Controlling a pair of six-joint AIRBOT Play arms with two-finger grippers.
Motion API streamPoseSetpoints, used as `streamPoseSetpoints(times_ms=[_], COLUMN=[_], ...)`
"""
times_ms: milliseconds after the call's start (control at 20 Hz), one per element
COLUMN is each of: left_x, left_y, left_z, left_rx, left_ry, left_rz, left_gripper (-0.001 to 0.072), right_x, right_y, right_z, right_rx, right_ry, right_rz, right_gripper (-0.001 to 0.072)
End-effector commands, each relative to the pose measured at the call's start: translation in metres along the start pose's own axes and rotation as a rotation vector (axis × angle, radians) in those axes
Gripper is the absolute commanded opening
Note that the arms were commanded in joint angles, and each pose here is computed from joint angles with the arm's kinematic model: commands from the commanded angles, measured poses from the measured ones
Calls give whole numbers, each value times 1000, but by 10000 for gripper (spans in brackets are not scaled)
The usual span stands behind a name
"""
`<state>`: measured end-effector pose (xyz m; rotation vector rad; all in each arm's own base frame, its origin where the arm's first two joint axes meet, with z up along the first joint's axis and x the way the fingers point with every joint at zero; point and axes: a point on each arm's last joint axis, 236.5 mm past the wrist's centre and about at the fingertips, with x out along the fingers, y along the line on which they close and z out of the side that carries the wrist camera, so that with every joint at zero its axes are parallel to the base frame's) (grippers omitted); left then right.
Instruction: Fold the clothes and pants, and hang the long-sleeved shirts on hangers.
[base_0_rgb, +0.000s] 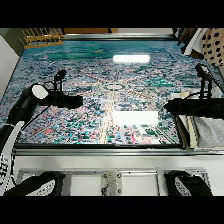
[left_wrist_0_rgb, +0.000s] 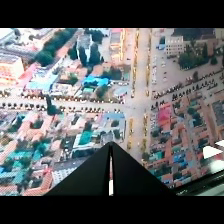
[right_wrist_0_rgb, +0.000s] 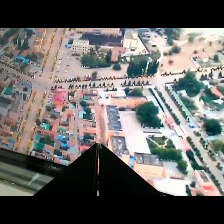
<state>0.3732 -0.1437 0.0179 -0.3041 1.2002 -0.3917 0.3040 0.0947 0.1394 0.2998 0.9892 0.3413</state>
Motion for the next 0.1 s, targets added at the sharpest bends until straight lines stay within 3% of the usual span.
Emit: streamPoseSetpoints(times_ms=[0, 50], left_x=[0, 0], left_y=[0, 0], left_z=[0, 0], left_rx=[0, 0], left_ry=[1, 1], left_rz=[0, 0], left_gripper=[8, 7], right_x=[1, 1], right_y=[1, 1], right_z=[-1, -1], right_rx=[-2, -2], right_ry=[3, 3], right_rz=[2, 2], right_gripper=[32, 32])
